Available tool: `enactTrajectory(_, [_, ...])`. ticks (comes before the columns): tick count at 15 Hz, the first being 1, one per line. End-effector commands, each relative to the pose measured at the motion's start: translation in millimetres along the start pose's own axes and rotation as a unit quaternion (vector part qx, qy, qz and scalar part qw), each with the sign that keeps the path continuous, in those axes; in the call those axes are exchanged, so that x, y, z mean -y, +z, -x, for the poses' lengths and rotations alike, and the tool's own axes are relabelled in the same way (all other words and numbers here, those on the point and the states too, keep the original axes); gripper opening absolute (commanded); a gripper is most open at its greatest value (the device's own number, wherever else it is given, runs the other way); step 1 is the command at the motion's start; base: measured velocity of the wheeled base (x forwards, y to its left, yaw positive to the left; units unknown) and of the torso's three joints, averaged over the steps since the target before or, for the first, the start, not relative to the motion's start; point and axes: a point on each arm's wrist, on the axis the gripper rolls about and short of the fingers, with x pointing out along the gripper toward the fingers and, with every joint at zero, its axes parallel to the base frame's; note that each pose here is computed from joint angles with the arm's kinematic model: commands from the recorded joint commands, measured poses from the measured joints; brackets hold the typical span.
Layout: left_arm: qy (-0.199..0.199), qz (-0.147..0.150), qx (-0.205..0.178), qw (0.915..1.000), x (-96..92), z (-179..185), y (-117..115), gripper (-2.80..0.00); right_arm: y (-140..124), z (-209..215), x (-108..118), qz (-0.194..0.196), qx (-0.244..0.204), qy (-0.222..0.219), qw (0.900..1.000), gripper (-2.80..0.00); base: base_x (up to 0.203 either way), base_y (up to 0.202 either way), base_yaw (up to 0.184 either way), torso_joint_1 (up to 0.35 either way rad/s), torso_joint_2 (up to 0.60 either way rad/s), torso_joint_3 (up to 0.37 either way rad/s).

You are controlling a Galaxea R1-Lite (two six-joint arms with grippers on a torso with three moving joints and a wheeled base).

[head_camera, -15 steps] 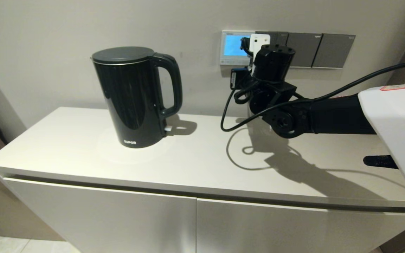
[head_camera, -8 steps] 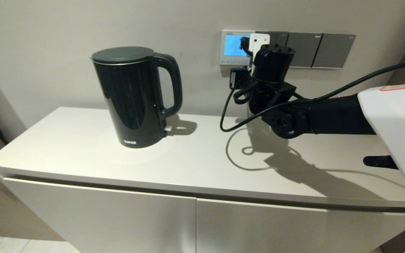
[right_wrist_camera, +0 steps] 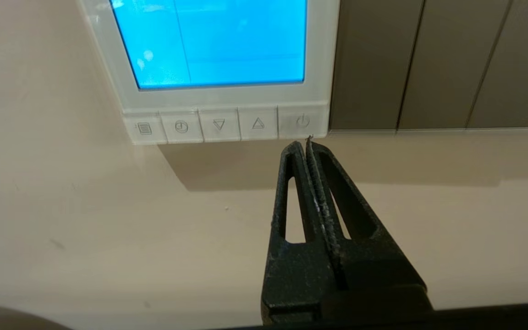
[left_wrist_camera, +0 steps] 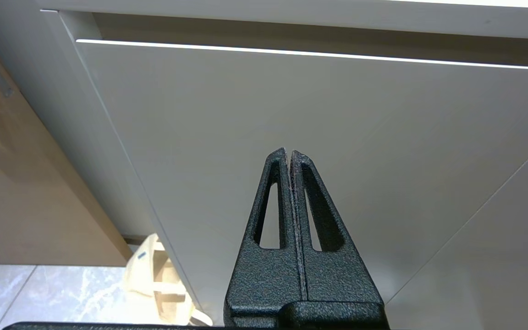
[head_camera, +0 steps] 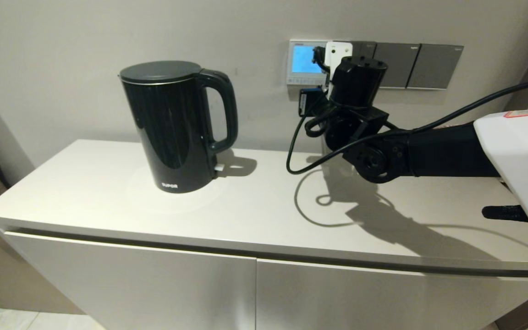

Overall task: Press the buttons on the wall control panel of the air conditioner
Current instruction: Turn on the central air conditioner

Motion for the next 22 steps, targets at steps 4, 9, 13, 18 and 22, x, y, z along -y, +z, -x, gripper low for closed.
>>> enactTrajectory(4, [0.0, 0.0, 0.0, 1.0, 0.0, 0.0, -0.1, -2.8, 6.1, -1.4, 0.3, -0.004, 0.009, -0.002, 1.0, -2.8, 0.0, 0.0, 0.0, 0.0, 0.0, 0.0])
enactTrajectory(9, [0.0, 0.0, 0.0, 1.0, 0.0, 0.0, -0.2, -2.8, -1.9, -11.1, -5.6, 0.008, 0.01, -0.003, 1.0, -2.8, 0.0, 0.0, 0.0, 0.0, 0.0, 0.0])
enactTrajectory(13, [0.0, 0.0, 0.0, 1.0, 0.0, 0.0, -0.2, -2.8, -7.6, -15.8, -4.8, 0.013, 0.005, -0.007, 1.0, -2.8, 0.0, 0.0, 0.0, 0.0, 0.0, 0.0])
enactTrajectory(18, [0.0, 0.0, 0.0, 1.0, 0.0, 0.0, -0.2, -2.8, -7.9, -15.1, -4.2, 0.012, 0.005, -0.007, 1.0, -2.8, 0.0, 0.0, 0.0, 0.0, 0.0, 0.0])
enactTrajectory(22, [0.0, 0.0, 0.0, 1.0, 0.0, 0.0, -0.2, -2.8, -7.3, -11.3, -0.7, 0.012, 0.002, -0.008, 1.0, -2.8, 0.0, 0.0, 0.0, 0.0, 0.0, 0.0])
